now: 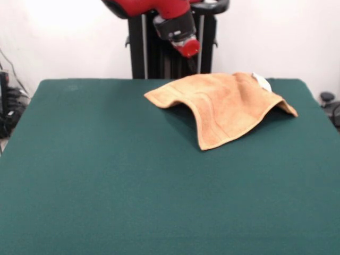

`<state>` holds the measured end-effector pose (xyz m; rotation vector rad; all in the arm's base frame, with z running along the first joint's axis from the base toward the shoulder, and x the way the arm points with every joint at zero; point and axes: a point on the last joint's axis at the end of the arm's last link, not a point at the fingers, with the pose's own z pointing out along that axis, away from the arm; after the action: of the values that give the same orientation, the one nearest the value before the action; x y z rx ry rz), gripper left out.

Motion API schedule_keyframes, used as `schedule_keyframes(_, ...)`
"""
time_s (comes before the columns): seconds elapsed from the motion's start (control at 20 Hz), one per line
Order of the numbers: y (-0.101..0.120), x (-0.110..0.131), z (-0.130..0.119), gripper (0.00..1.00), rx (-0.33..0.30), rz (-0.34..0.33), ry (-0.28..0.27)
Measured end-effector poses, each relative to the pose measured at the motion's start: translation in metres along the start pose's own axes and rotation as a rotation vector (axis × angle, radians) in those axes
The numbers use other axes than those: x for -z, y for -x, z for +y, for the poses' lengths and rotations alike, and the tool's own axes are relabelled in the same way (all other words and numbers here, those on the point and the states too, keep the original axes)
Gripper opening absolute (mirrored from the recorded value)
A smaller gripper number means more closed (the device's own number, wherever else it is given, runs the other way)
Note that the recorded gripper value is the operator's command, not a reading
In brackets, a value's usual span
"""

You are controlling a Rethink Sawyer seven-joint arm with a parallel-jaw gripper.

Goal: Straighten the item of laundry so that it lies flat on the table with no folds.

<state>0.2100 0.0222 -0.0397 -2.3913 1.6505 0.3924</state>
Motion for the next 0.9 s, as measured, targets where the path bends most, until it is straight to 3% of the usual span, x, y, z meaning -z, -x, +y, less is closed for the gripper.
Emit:
schedule_keyframes(0.55, 0.003, 0.052, 0.001, 0.0, -0.01, -0.015, -0.096)
schedule_keyframes(0.9, 0.028, 0.088, -0.005, 0.0, -0.001, -0.074, -0.192)
